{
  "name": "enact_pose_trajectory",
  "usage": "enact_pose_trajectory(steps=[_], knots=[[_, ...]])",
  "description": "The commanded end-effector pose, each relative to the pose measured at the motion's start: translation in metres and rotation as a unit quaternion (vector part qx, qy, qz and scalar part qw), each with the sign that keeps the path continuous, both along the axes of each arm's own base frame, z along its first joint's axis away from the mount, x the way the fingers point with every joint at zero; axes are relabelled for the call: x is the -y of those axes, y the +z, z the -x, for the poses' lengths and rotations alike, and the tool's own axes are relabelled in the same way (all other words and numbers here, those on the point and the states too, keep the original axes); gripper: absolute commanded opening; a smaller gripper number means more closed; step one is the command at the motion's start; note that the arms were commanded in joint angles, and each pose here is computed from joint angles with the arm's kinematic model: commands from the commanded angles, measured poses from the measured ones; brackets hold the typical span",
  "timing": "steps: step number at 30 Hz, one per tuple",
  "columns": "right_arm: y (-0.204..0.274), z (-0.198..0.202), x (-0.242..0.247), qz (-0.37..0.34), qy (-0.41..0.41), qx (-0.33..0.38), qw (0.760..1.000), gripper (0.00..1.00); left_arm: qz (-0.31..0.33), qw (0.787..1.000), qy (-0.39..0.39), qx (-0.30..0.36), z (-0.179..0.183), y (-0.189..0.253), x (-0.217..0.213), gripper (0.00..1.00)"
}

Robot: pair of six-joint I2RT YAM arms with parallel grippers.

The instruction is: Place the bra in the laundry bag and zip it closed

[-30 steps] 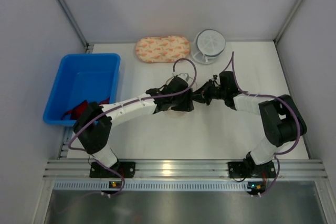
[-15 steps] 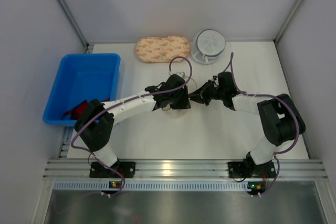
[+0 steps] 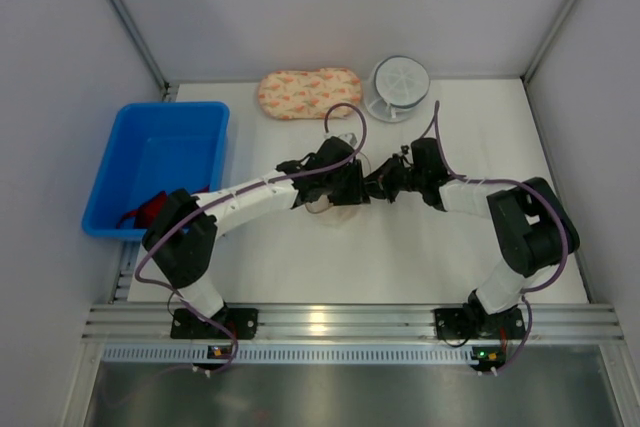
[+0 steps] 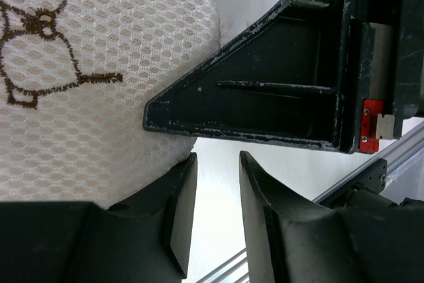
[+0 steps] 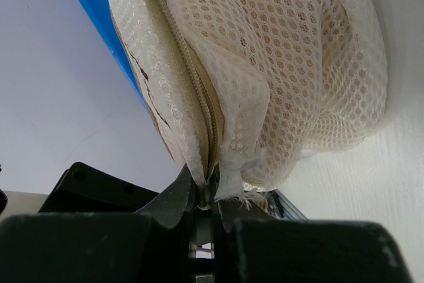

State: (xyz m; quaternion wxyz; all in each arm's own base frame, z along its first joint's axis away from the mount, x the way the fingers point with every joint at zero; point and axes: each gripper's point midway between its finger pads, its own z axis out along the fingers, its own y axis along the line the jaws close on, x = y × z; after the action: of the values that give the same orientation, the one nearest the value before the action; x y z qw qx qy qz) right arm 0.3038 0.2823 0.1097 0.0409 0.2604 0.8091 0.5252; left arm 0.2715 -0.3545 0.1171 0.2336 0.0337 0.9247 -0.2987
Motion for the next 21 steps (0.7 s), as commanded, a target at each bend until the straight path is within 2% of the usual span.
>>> enact_pose_trajectory(steps=[1,16,21], knots=[[0.023,0.009,-0.014,-0.031,0.032,0.02,0.999,0.0,0.021,0.999,0.016,0.04,-0.025,0.017,0.011,0.37],[0.021,0.015,-0.014,-0.037,0.03,0.006,0.999,0.0,-0.05,0.996,0.032,0.07,-0.03,0.001,-0.018,0.4],[0.022,0.014,-0.015,-0.037,0.031,0.009,0.999,0.0,-0.063,0.995,0.032,0.073,-0.028,-0.004,-0.025,0.47]])
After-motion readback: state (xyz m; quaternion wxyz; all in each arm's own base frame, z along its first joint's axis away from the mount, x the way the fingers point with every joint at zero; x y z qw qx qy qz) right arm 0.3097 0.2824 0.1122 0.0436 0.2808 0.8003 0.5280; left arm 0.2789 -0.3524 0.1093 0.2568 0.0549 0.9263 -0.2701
